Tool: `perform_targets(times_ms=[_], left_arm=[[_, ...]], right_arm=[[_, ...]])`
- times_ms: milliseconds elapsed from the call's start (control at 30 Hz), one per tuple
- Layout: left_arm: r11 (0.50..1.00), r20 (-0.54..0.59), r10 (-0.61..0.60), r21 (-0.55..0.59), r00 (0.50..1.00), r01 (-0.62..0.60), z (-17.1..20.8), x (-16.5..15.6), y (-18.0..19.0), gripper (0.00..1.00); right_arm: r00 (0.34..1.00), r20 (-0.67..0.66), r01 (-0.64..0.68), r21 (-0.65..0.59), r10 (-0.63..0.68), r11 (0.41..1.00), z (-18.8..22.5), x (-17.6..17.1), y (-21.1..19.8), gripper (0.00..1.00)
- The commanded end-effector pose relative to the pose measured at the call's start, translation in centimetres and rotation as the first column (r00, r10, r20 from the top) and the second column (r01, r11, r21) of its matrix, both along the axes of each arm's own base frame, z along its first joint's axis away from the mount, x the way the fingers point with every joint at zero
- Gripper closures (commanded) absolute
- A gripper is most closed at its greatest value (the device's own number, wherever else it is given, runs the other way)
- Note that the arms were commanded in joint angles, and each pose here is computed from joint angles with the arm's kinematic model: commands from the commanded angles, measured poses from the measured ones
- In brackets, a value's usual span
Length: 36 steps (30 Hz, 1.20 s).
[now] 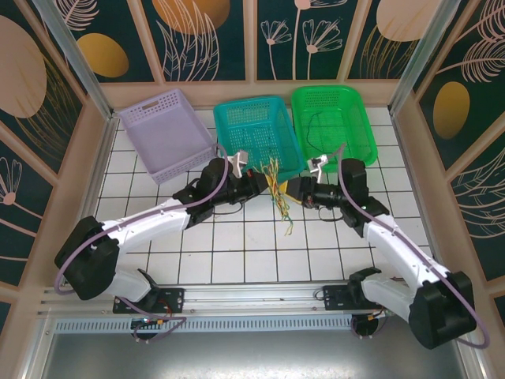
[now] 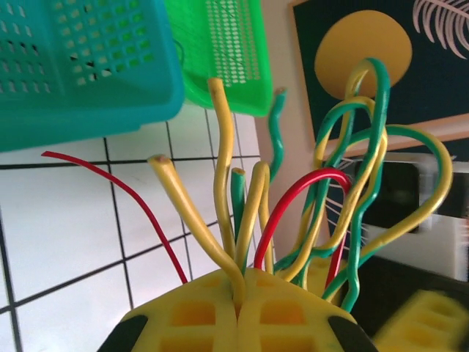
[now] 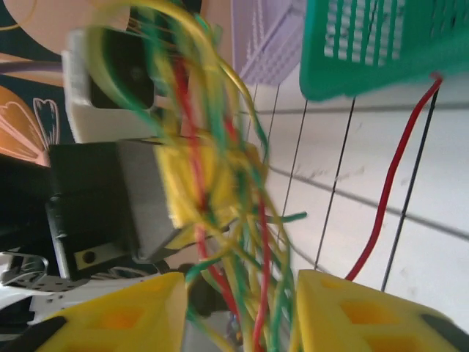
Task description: Untangle the cables
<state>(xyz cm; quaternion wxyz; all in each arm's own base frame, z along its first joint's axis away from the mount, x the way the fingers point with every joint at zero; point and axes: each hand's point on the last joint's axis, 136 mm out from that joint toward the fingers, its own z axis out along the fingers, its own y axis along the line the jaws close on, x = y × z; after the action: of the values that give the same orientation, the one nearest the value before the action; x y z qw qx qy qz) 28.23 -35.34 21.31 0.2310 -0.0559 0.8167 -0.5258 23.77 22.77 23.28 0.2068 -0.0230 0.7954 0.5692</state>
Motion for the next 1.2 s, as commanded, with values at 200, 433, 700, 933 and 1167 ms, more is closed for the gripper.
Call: perform_targets(times_ms=[200, 433, 700, 933, 1167], left_arm=[[0.999, 0.085, -0.027, 0.043, 0.996, 0.023, 2.5, 0.7, -0.6, 1.0], [0.998, 0.099, -0.062, 0.04, 0.993, 0.058, 3.4, 0.5, -1.4, 1.0], [0.996, 0.098, -0.029, 0.087, 0.995, 0.02, 3.4, 0.5, -0.4, 1.0], [0.947, 0.034, 0.264, 0.18, 0.964, -0.266, 2.1, 1.4, 5.7, 1.0], [0.893, -0.064, 0.449, 0.08, 0.891, -0.444, 1.2, 0.8, 9.6, 1.0]], right_arm=[[0.975, 0.142, 0.195, -0.199, -0.169, 0.96, 2.8, 2.6, 0.5, 0.36], [0.962, 0.126, 0.269, -0.27, -0.243, 0.924, 1.4, 5.9, 1.3, 0.44], [0.934, 0.136, 0.358, -0.318, -0.331, 0.878, 0.8, 7.1, 0.4, 1.0], [0.831, 0.075, 0.554, -0.2, -0.551, 0.808, 1.1, 6.7, -5.8, 1.0], [0.701, -0.059, 0.708, -0.063, -0.711, 0.703, 0.8, 5.7, -9.8, 1.0]])
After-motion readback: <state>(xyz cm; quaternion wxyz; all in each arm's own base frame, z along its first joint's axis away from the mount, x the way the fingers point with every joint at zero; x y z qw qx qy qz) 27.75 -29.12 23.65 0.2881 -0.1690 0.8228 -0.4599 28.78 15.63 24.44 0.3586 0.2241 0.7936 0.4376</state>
